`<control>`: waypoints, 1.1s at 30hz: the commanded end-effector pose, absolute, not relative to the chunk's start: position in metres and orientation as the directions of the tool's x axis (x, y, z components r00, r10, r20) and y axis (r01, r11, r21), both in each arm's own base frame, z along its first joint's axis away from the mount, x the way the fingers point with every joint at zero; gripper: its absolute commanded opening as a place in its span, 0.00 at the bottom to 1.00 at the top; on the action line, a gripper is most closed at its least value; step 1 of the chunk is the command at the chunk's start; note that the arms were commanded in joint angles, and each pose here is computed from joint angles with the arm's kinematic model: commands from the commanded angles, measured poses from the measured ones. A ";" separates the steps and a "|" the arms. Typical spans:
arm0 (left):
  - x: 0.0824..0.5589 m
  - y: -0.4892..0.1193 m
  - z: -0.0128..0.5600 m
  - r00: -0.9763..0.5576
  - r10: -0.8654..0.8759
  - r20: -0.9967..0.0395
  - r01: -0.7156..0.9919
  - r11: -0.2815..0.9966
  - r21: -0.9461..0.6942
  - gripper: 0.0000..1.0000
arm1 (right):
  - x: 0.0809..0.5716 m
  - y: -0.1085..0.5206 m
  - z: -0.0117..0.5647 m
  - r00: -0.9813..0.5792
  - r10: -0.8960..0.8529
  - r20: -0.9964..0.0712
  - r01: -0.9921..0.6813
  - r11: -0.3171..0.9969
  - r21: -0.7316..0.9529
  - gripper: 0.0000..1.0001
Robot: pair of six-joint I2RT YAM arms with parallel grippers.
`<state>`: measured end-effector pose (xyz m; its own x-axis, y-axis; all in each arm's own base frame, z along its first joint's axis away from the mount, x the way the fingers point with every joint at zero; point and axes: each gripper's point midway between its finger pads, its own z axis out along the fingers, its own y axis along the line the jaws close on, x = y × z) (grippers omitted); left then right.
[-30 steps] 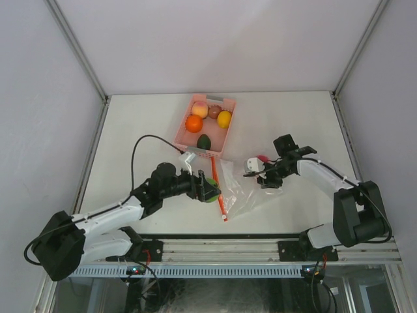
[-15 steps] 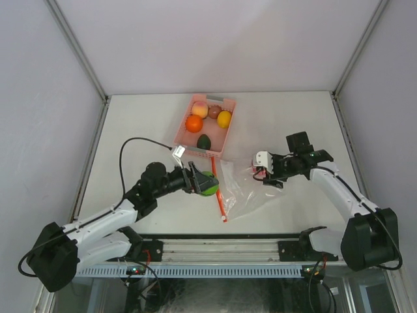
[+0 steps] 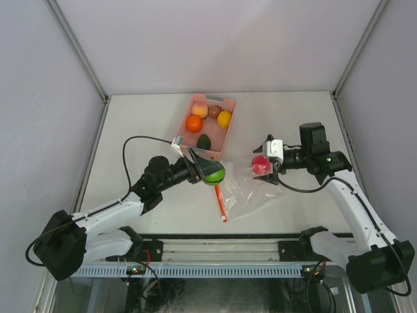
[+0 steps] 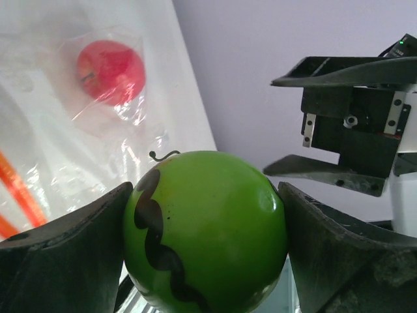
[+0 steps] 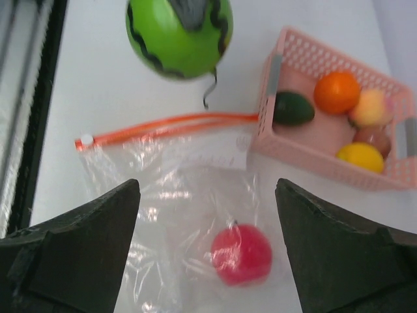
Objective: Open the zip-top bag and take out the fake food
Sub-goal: Pick up the fake fruit from the zipper food storage bag, then place the fake fruit in the bin.
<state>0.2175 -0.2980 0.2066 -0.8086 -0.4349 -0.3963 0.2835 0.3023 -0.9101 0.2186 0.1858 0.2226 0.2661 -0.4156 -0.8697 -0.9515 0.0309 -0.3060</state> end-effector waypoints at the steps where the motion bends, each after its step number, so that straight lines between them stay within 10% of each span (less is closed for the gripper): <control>1: 0.236 -0.306 0.271 -0.773 -0.542 -0.328 0.298 0.147 -0.943 0.05 | 0.206 0.216 0.293 0.245 -0.196 -0.950 -0.970 -0.035 -0.242 0.84; 17: 0.259 -0.331 0.293 -0.734 -0.678 -0.048 0.077 -0.013 -0.997 0.01 | 0.238 0.252 0.296 -0.052 -0.108 -0.993 -0.985 0.169 0.033 0.94; 33: 0.267 -0.341 0.295 -0.697 -0.717 0.001 0.017 -0.017 -1.000 0.01 | 0.254 0.275 0.276 -0.217 -0.043 -0.975 -0.930 0.312 0.193 1.00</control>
